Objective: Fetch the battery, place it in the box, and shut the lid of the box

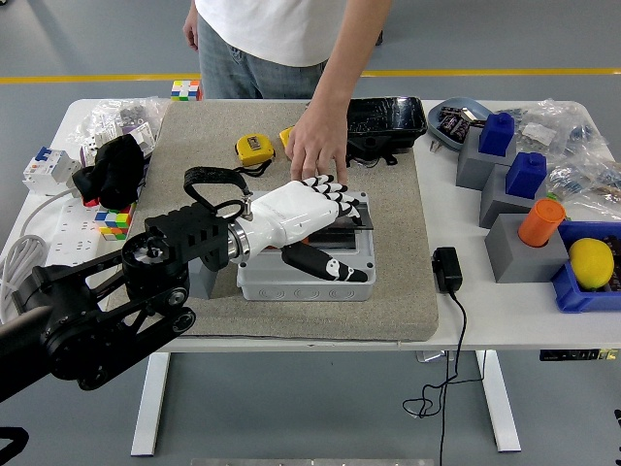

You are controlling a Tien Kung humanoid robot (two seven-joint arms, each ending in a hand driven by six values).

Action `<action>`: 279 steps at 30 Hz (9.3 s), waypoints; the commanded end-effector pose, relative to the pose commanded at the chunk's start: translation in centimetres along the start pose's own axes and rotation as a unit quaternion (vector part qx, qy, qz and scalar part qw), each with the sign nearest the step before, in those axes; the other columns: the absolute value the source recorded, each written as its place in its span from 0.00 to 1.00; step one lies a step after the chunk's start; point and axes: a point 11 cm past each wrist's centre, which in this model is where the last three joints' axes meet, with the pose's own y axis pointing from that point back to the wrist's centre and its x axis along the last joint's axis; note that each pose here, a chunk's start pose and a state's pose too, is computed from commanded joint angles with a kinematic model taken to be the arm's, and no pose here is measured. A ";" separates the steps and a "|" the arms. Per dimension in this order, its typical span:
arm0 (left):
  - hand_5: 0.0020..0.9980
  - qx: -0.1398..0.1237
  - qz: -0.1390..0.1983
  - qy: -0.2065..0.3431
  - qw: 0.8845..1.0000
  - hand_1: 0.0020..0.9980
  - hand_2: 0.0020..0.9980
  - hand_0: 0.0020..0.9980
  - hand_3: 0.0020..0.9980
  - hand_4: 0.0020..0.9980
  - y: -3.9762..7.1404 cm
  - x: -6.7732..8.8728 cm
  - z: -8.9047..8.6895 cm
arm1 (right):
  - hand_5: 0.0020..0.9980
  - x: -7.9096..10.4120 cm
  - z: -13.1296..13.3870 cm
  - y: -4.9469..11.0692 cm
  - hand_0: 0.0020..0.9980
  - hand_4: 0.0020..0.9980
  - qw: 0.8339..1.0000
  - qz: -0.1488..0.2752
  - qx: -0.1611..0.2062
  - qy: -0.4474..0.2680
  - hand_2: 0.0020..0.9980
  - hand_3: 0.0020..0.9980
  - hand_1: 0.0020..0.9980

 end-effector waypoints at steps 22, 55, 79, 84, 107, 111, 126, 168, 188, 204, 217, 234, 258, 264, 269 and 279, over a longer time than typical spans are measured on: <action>1.00 -0.193 0.178 0.178 0.948 0.89 0.82 0.91 0.77 1.00 3.9 9.0 4.6 | 1.00 -0.4 0.0 0.0 0.79 1.00 1.000 -0.003 0.000 -0.003 0.75 0.80 0.75; 1.00 0.110 0.464 0.608 0.635 0.99 0.96 0.97 0.93 1.00 17.5 3.5 -24.9 | 1.00 -0.5 0.2 0.1 0.79 1.00 1.000 -0.003 -0.002 -0.005 0.74 0.80 0.75; 1.00 0.306 0.354 0.359 0.807 0.99 0.94 1.00 0.91 1.00 22.1 -1.8 -23.7 | 1.00 -0.8 1.0 0.1 0.79 1.00 1.000 -0.005 -0.010 -0.004 0.75 0.80 0.75; 1.00 0.305 0.357 0.363 0.804 0.97 0.91 1.00 0.90 1.00 22.1 -2.0 -23.6 | 1.00 -0.6 1.3 0.1 0.79 1.00 1.000 -0.003 -0.014 -0.004 0.75 0.80 0.75; 1.00 0.306 0.358 0.359 0.806 0.95 0.91 1.00 0.89 1.00 22.1 -2.4 -23.3 | 1.00 -0.1 1.7 0.1 0.79 1.00 1.000 0.003 -0.017 -0.007 0.75 0.80 0.75; 1.00 0.303 0.366 0.359 0.803 0.95 0.91 1.00 0.89 1.00 22.3 -2.3 -23.4 | 1.00 -0.1 1.6 0.1 0.79 1.00 1.000 0.003 -0.015 -0.008 0.75 0.80 0.75; 1.00 0.305 0.373 0.355 0.801 0.95 0.90 1.00 0.88 1.00 22.5 -2.1 -23.5 | 1.00 -0.3 1.2 0.1 0.79 1.00 1.000 0.002 -0.012 -0.010 0.75 0.80 0.75; 1.00 0.304 0.385 0.349 0.798 0.93 0.90 1.00 0.88 1.00 22.8 -1.5 -23.7 | 1.00 -0.5 0.9 0.1 0.79 1.00 1.000 -0.001 -0.009 -0.019 0.75 0.80 0.75; 1.00 0.302 0.394 0.344 0.797 0.94 0.90 1.00 0.88 1.00 23.2 -1.0 -24.0 | 1.00 -0.3 0.3 0.0 0.79 1.00 1.000 0.000 -0.004 -0.019 0.75 0.80 0.75; 1.00 0.306 0.388 0.344 0.798 0.95 0.90 1.00 0.88 1.00 23.2 -1.3 -24.1 | 1.00 0.0 0.5 0.0 0.79 1.00 1.000 0.001 -0.005 -0.016 0.75 0.80 0.75; 1.00 0.305 0.384 0.343 0.801 0.96 0.90 1.00 0.88 1.00 23.2 -1.5 -24.0 | 1.00 0.1 0.6 0.0 0.79 1.00 1.000 0.003 -0.006 -0.014 0.75 0.80 0.75; 1.00 0.303 0.379 0.341 0.805 0.96 0.91 1.00 0.88 1.00 22.9 -1.5 -23.9 | 1.00 0.2 0.5 0.0 0.79 1.00 1.000 0.003 -0.006 -0.013 0.75 0.80 0.75; 1.00 0.303 0.379 0.338 0.806 0.96 0.90 1.00 0.88 1.00 22.9 -1.3 -24.0 | 1.00 0.1 0.2 0.0 0.79 1.00 1.000 0.002 -0.004 -0.015 0.75 0.80 0.75; 1.00 0.304 0.379 0.337 0.807 0.96 0.90 1.00 0.88 1.00 22.9 -1.3 -24.0 | 1.00 0.1 0.3 0.0 0.79 1.00 1.000 0.002 -0.005 -0.015 0.75 0.80 0.75; 1.00 0.303 0.379 0.336 0.807 0.96 0.90 1.00 0.88 1.00 22.9 -1.3 -24.0 | 1.00 0.1 0.3 0.0 0.79 1.00 1.000 0.002 -0.005 -0.015 0.75 0.80 0.75; 1.00 0.303 0.378 0.336 0.808 0.96 0.90 1.00 0.88 1.00 22.9 -1.3 -23.9 | 1.00 0.2 0.4 0.0 0.79 1.00 1.000 0.003 -0.005 -0.014 0.75 0.80 0.75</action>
